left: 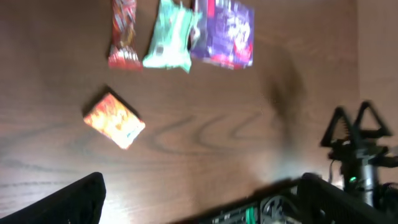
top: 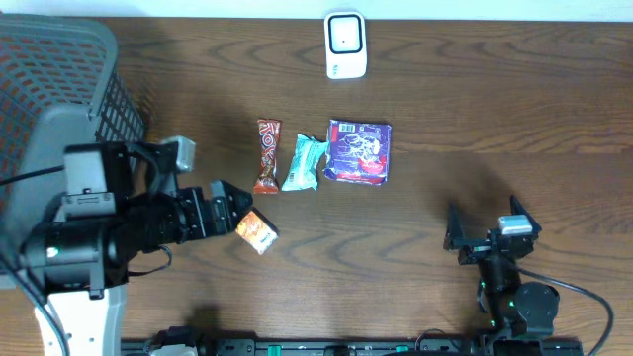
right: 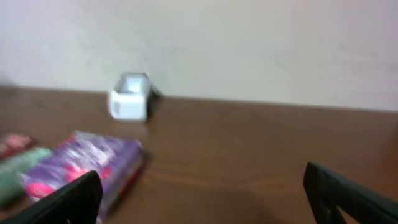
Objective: Scan the item barcode
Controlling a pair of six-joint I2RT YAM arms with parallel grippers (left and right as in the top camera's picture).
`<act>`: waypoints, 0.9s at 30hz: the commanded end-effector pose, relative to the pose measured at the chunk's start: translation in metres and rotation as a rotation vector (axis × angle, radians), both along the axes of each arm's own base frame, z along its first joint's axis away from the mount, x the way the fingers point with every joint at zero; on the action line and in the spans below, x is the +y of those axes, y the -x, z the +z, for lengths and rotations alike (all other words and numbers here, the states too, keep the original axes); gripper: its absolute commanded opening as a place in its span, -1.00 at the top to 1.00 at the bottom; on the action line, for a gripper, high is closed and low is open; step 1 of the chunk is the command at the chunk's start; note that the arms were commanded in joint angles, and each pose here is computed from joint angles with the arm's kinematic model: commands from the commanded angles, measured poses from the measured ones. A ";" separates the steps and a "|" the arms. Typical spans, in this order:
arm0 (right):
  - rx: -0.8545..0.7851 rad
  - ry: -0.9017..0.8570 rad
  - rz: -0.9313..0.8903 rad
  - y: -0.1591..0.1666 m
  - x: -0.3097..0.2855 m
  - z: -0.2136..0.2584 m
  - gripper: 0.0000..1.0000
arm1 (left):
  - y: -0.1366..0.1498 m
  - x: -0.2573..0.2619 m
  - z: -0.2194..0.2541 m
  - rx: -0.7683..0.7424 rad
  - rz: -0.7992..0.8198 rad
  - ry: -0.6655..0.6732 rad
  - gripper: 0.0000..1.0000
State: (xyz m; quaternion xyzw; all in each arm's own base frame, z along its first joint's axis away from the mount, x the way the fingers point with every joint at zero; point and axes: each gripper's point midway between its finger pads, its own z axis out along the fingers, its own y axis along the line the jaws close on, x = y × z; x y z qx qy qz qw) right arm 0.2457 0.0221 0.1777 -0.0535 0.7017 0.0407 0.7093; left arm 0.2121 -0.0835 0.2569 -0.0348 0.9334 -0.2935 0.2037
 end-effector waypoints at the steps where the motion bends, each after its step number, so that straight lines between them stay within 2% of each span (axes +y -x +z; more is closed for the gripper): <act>1: 0.003 -0.166 0.232 0.010 0.037 0.009 -0.98 | 0.005 0.000 -0.020 0.049 -0.025 -0.037 -0.96; 3: 0.037 -0.217 0.360 0.019 0.057 0.008 -0.99 | 0.008 -0.001 -0.030 0.082 -0.028 -0.037 -0.96; 6: -0.037 -0.315 0.468 0.030 0.070 0.037 -0.99 | 0.012 -0.001 -0.043 0.125 -0.028 -0.035 -0.96; 9: -0.278 -0.310 0.543 0.051 0.073 0.095 -0.99 | 0.013 -0.001 -0.050 0.153 -0.029 -0.034 -0.96; 12: -0.573 -0.259 0.487 0.079 0.058 0.154 -0.99 | 0.012 -0.001 -0.052 0.163 -0.029 -0.033 -0.96; 15: -0.643 -0.219 0.423 0.087 0.050 0.191 -0.99 | 0.012 -0.001 -0.053 0.170 -0.029 -0.033 -0.96; 17: -0.601 -0.126 0.416 0.084 0.056 0.206 -0.99 | 0.012 -0.001 -0.053 0.172 -0.029 -0.033 -0.96; 22: -0.289 0.063 0.401 0.045 0.065 0.218 -0.98 | 0.011 -0.001 -0.054 0.173 -0.029 -0.033 -0.96; 27: 0.116 0.038 0.408 0.009 0.064 0.199 -0.99 | 0.011 -0.001 -0.054 0.173 -0.029 -0.033 -0.96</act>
